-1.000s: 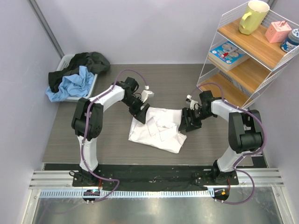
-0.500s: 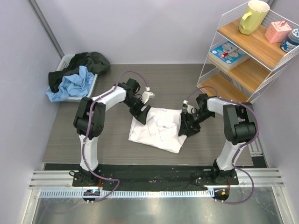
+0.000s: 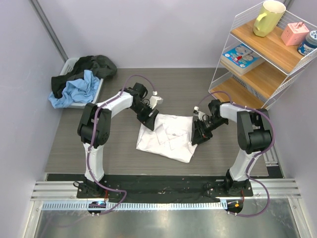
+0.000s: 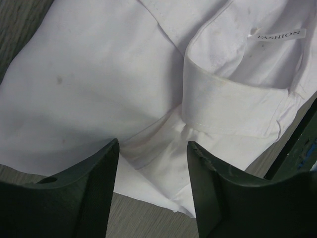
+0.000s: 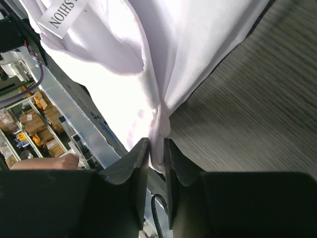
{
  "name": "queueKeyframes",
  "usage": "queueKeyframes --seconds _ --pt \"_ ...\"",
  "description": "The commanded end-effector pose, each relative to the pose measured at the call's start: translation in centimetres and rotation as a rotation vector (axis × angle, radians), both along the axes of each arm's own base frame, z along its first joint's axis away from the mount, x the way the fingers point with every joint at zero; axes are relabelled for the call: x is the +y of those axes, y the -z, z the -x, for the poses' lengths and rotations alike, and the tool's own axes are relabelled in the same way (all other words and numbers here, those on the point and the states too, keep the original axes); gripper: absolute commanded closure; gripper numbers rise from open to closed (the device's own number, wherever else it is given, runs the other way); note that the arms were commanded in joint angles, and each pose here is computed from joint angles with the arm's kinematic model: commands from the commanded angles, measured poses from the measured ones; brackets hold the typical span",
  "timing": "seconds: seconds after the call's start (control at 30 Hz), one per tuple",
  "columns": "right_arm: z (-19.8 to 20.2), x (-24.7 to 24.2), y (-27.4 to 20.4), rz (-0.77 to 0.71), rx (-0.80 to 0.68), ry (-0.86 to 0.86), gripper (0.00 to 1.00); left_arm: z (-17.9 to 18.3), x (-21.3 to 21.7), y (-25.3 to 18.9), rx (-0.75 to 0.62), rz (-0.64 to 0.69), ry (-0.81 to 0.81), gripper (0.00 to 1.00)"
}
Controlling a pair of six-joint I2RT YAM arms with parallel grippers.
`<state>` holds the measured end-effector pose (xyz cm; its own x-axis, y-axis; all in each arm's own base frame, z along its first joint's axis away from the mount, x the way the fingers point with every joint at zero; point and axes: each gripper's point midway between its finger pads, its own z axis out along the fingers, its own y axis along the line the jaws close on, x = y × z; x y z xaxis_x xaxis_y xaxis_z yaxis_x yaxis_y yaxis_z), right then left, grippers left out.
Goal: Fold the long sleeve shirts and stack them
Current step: Fold the shirt
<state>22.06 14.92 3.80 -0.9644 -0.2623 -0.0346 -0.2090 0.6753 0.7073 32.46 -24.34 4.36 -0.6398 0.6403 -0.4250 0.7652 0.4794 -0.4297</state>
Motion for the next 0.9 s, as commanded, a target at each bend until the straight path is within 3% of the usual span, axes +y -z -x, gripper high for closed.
queueKeyframes --seconds 0.0,0.1,0.17,0.23,0.4,0.67,0.87 --pt "-1.1 0.8 -1.4 -0.039 -0.072 -0.016 0.8 1.1 -0.2 -1.4 0.027 0.048 0.035 0.49" --pt "-1.5 1.0 -1.5 -0.022 -0.104 -0.027 0.85 1.9 -0.2 -1.2 0.05 0.061 0.042 0.54" --pt "-1.7 1.2 -1.7 -0.008 -0.128 -0.037 0.95 2.3 -0.4 -1.3 0.064 0.077 0.041 0.61" --pt "-2.1 1.3 -2.0 0.004 -0.156 -0.047 0.99 2.2 -0.5 -1.6 0.059 0.087 0.04 0.73" --pt "-3.3 1.9 -3.9 0.046 -0.283 -0.091 0.99 1.7 -0.1 -3.8 -0.016 0.117 0.025 1.0" --pt "-7.6 2.6 -6.9 0.124 -0.516 -0.187 0.99 -0.1 1.8 -5.8 -0.094 0.146 -0.041 1.0" --pt "-11.9 2.4 -5.5 0.193 -0.598 -0.215 0.99 -2.7 2.2 -4.1 -0.138 0.118 -0.107 1.0"
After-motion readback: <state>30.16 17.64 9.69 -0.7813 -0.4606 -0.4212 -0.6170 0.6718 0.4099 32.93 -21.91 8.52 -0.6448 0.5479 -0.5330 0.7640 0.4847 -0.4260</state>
